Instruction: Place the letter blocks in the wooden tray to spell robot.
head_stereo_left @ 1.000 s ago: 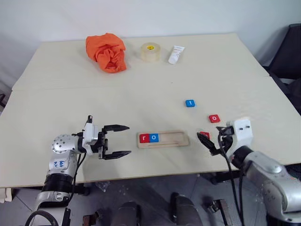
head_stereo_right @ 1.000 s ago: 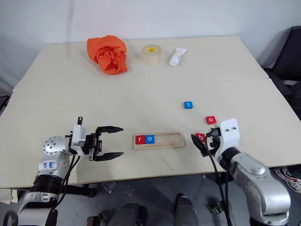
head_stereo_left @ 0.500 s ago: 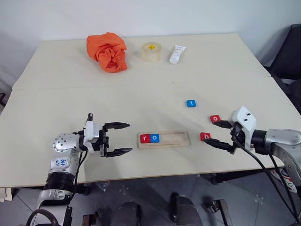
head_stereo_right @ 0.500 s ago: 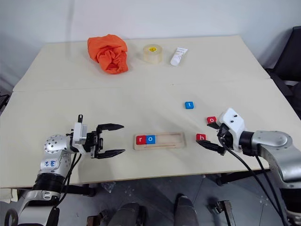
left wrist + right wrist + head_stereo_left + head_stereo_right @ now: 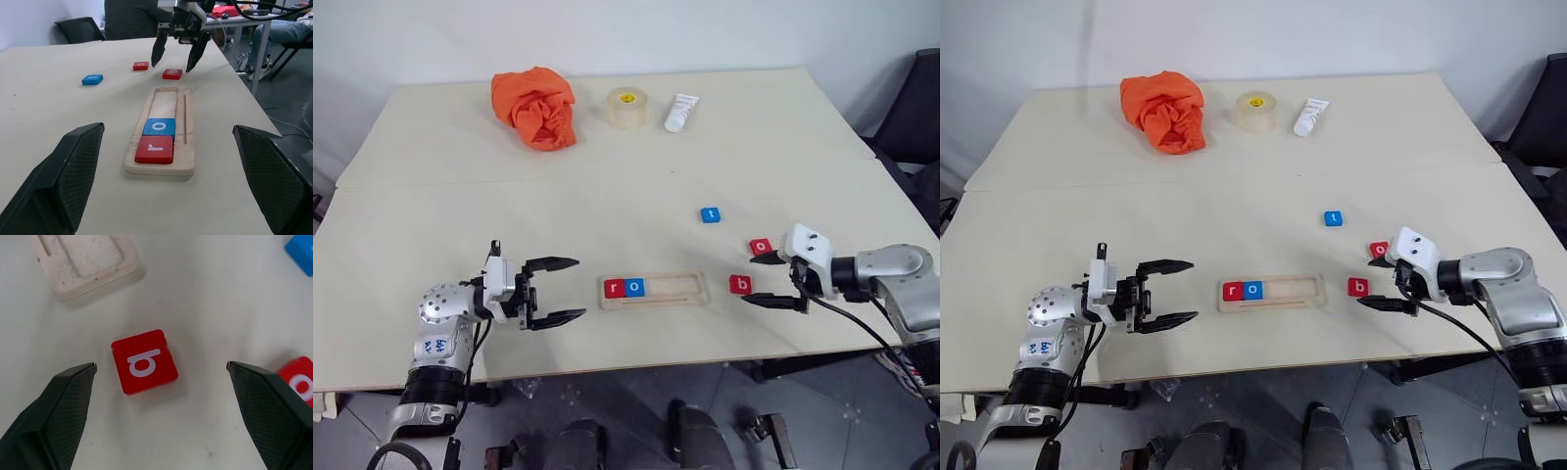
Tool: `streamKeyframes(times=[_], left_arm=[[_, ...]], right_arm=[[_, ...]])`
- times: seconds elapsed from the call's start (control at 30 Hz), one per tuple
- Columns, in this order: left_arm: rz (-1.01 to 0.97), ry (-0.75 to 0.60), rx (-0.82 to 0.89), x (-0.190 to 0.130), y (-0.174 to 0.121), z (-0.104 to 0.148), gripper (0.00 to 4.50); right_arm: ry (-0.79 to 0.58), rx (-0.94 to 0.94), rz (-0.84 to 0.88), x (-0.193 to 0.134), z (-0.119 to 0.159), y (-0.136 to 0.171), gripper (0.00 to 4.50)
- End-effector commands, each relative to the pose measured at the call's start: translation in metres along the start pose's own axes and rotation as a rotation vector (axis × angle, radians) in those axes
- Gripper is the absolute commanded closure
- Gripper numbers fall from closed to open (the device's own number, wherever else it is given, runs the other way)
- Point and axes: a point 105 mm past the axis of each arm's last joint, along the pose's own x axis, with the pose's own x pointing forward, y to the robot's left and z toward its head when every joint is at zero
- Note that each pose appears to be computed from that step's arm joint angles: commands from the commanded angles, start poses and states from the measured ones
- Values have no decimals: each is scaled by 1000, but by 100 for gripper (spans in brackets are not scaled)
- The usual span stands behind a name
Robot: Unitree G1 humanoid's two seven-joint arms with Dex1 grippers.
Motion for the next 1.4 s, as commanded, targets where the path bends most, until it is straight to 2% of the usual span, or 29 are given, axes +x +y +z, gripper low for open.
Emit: streamKeyframes(times=[0.03, 0.07, 0.1, 0.33, 0.43, 0.53, 0.73, 0.83, 0.97, 1.2, 1.4], left_arm=[[18, -10, 35, -4, 1, 8, 0], [22, -10, 36, -4, 1, 9, 0], [25, -10, 37, -5, 1, 9, 0], [39, -3, 37, -7, 1, 9, 0], [42, -3, 36, -7, 1, 9, 0], [37, 0, 32, -9, 0, 8, 0], [28, 7, 33, -11, 0, 8, 0], [21, 5, 34, -12, -2, 8, 0], [3, 12, 22, -15, -7, 8, 0], [20, 17, 32, -16, -8, 9, 0], [34, 19, 31, -17, -13, 9, 0]], right_arm=[[-13, -23, 15, 2, 5, -1, 4], [-12, -22, 17, 3, 5, -1, 42], [-12, -23, 19, 4, 5, 0, 61], [-24, -33, 12, 6, 9, -1, 304], [-44, -50, 7, 4, 17, -1, 305], [-108, -86, 32, 4, 52, 4, 305], [-99, -98, 144, 21, 83, 26, 305], [-24, -93, 215, 39, 86, 41, 305], [-57, -113, 237, 61, 103, 50, 305], [-72, -165, 269, 78, 115, 55, 305], [-49, -201, 277, 86, 112, 55, 305]])
